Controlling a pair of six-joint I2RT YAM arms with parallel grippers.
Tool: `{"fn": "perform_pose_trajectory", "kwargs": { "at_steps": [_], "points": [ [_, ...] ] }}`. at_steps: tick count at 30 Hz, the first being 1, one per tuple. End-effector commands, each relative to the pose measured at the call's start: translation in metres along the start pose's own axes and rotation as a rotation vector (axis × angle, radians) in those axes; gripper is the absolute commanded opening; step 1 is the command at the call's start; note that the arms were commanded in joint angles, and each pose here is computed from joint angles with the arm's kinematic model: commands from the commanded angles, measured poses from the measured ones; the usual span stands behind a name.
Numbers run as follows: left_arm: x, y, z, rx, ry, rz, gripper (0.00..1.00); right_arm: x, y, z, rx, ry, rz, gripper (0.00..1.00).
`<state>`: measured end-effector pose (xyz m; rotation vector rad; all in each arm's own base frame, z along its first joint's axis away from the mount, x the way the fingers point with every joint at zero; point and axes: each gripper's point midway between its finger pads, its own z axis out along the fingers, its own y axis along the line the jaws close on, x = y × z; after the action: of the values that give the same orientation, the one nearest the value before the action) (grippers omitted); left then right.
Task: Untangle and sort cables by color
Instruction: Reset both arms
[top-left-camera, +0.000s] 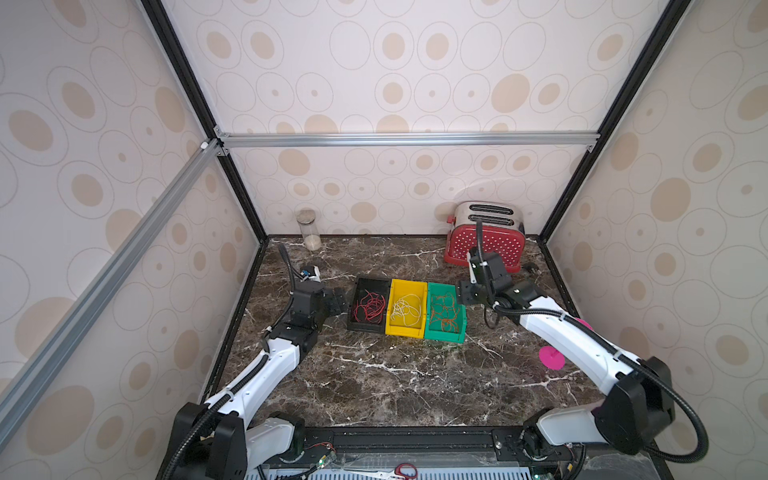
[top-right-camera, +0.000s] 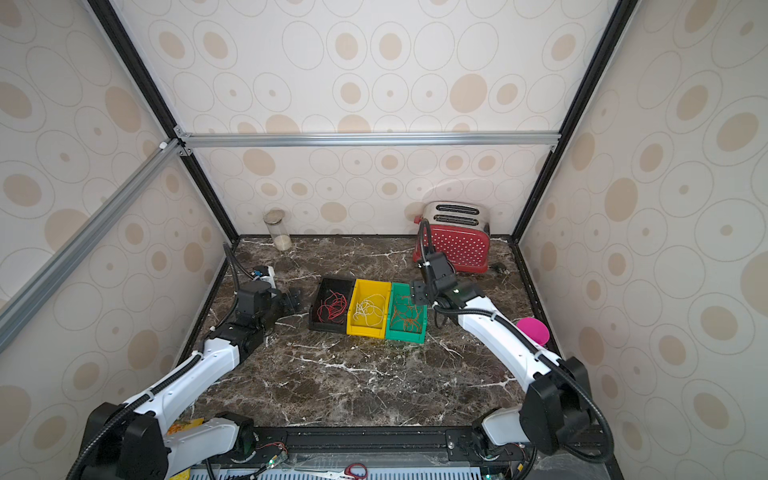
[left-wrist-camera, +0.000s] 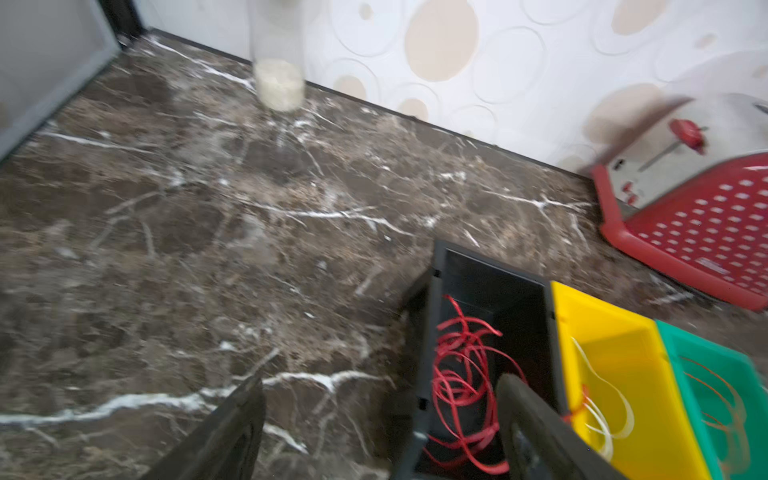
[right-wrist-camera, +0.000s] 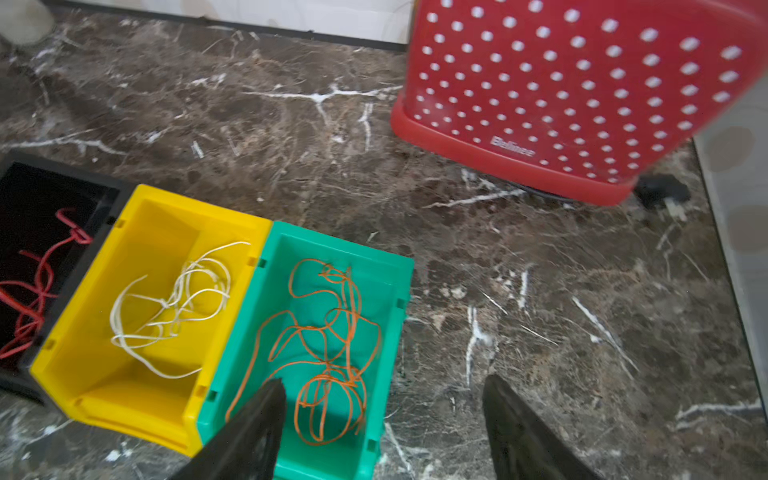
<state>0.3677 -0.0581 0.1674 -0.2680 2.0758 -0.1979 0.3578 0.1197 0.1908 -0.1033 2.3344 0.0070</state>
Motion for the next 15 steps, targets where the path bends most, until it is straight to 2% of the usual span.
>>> {"fn": "perform_pose_trajectory", "kwargs": {
  "at_steps": [1, 5, 10, 15],
  "points": [
    [-0.015, 0.018, 0.006, -0.084, -0.103, 0.089, 0.88, 0.006, -0.032, -0.001, 0.099, -0.063, 0.07, 0.8],
    [-0.021, 0.034, 0.006, -0.135, -0.222, 0.167, 0.89, 0.036, -0.072, 0.01, 0.202, -0.047, 0.109, 0.85],
    [-0.023, 0.054, 0.01, -0.146, -0.302, 0.152, 0.9, 0.054, -0.105, 0.025, 0.281, -0.078, 0.134, 0.87],
    [-0.027, 0.062, 0.012, -0.169, -0.406, 0.307, 0.91, 0.06, -0.124, 0.032, 0.369, -0.142, 0.099, 0.94]
  ]
}}
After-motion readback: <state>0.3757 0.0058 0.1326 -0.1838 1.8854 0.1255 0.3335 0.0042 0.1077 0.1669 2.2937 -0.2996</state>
